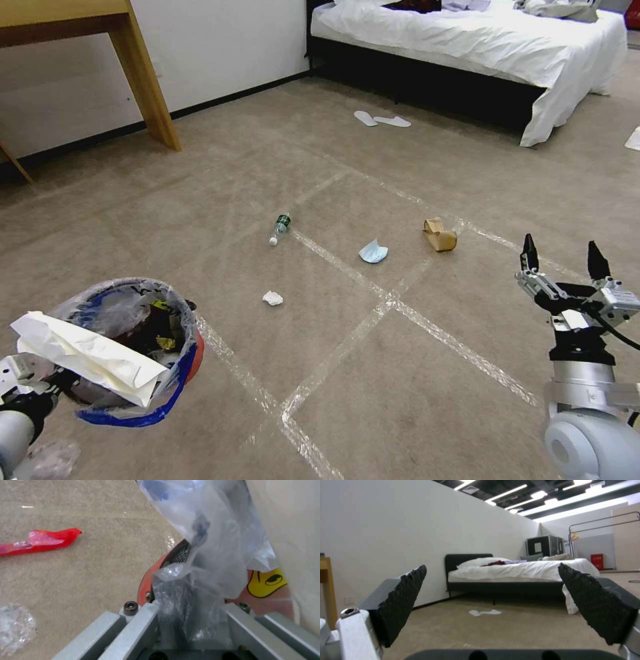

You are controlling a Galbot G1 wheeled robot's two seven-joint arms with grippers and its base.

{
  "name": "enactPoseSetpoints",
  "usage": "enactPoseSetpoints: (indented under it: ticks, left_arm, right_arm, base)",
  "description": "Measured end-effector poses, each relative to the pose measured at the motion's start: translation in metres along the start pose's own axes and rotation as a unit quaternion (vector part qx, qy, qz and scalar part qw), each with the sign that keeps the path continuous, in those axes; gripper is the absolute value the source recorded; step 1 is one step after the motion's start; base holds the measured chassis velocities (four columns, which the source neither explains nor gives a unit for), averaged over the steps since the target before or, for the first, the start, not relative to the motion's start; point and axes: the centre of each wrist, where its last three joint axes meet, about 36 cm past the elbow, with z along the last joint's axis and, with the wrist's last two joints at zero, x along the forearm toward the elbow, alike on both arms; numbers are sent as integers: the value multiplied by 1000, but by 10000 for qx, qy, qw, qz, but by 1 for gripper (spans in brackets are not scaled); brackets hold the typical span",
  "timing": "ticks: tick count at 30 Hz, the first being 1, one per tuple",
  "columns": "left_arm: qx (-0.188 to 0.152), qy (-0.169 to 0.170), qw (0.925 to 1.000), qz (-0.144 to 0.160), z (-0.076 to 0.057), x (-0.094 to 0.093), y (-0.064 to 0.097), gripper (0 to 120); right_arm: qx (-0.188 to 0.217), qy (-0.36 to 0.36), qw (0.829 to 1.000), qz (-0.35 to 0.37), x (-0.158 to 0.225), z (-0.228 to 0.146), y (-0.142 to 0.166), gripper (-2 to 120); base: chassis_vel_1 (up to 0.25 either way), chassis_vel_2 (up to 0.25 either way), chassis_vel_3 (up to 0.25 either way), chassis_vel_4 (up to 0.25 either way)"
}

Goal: Pick up the trash bin and place the garbage on the floor into it.

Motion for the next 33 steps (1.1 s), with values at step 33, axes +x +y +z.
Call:
enactPoseSetpoints:
  ticks: [33]
  left_arm:
    - [50,-2,9999,-89,-2,-7,7,0]
  right_arm:
    - [-175,131,9997,-84,-8,20,11,100]
  base:
    - [-85,87,92,-82]
